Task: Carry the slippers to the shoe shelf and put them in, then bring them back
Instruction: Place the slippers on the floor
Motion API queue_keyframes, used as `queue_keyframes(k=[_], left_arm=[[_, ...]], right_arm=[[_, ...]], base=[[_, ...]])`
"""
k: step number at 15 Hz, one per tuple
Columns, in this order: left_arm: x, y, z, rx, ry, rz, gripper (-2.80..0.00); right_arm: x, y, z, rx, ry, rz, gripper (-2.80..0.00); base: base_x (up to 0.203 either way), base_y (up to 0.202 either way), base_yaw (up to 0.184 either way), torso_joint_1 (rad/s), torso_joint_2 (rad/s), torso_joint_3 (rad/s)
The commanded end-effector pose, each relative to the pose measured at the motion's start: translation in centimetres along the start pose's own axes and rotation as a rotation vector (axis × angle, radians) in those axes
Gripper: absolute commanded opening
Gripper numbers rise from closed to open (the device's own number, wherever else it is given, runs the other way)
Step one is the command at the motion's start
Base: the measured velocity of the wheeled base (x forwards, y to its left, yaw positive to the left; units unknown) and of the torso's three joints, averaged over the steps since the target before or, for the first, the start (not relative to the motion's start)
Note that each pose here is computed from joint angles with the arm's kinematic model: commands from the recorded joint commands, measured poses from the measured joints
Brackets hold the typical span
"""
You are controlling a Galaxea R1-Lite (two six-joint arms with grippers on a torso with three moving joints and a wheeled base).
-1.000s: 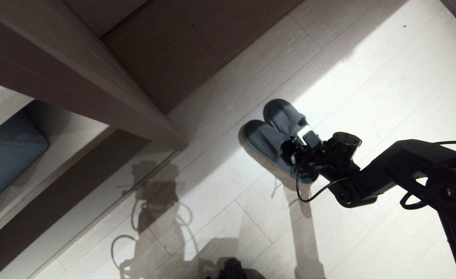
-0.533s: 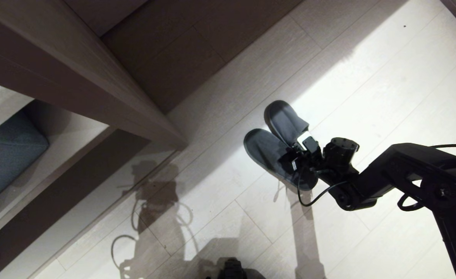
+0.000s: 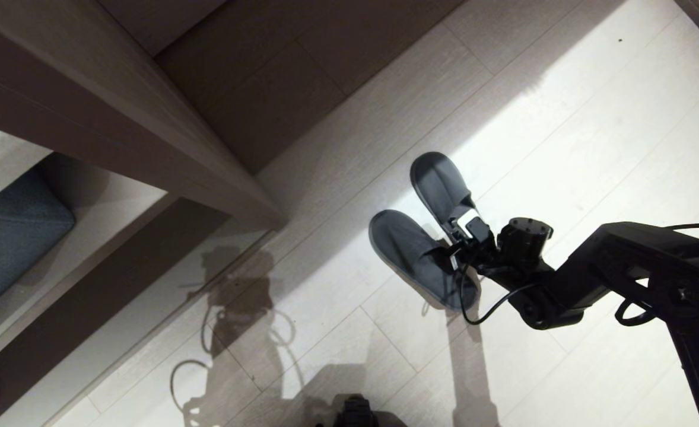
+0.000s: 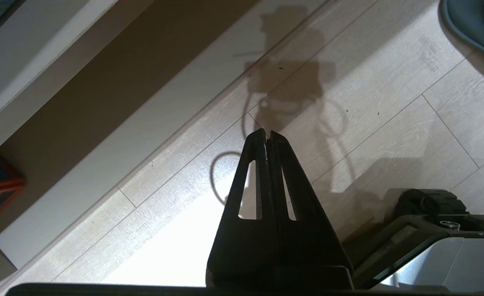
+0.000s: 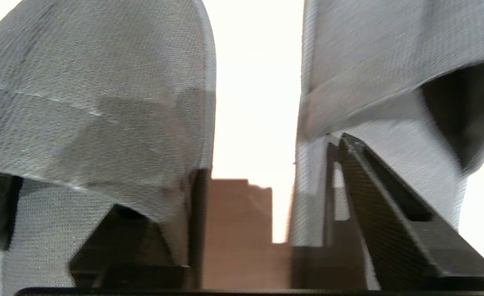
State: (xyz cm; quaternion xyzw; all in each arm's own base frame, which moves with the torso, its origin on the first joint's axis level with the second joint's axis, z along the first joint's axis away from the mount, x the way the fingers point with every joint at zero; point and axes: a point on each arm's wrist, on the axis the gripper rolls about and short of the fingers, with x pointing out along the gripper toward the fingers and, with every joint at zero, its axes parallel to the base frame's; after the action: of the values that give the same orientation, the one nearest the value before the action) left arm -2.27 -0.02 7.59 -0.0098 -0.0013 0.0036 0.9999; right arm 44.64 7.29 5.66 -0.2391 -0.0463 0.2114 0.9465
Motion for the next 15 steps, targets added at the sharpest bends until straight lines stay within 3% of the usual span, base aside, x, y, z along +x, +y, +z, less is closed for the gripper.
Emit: queue_keyframes(k=[1,6,8,11,12,15], left_arm=[[0.0,0.0,0.0,0.000,0.000,0.000,-2.80],[0.0,0.0,0.0,0.000,0.000,0.000,-2.80],[0.0,0.0,0.0,0.000,0.000,0.000,-2.80],[0.0,0.0,0.0,0.000,0.000,0.000,-2.80],[0.0,0.0,0.0,0.000,0.000,0.000,-2.80],[0.0,0.0,0.0,0.000,0.000,0.000,-2.80]], right_arm=[[-1.1,0.1,0.1,-0.003,0.021,0.009,0.00],[-3.8,0.4,-1.1,-0.002,0.152,0.040,0.00],[-3.4,-0.6,-0.9,-0.012,0.165,-0.045,0.00],[-2.5,-3.4,0.3,-0.012,0.149,-0.248,0.00],[-2.6,-4.0,0.7,-0.009,0.147,-0.265,0.00],[-3.7,-3.5,0.9,0.016,0.210,-0.189,0.00]], base=[[0.000,0.000,0.000,0.000,0.00,0.000],[0.000,0.000,0.000,0.000,0.00,0.000],[0.000,0.000,0.000,0.000,0.00,0.000],[0.000,0.000,0.000,0.000,0.00,0.000],[0.000,0.000,0.000,0.000,0.00,0.000],[0.000,0.000,0.000,0.000,0.00,0.000]])
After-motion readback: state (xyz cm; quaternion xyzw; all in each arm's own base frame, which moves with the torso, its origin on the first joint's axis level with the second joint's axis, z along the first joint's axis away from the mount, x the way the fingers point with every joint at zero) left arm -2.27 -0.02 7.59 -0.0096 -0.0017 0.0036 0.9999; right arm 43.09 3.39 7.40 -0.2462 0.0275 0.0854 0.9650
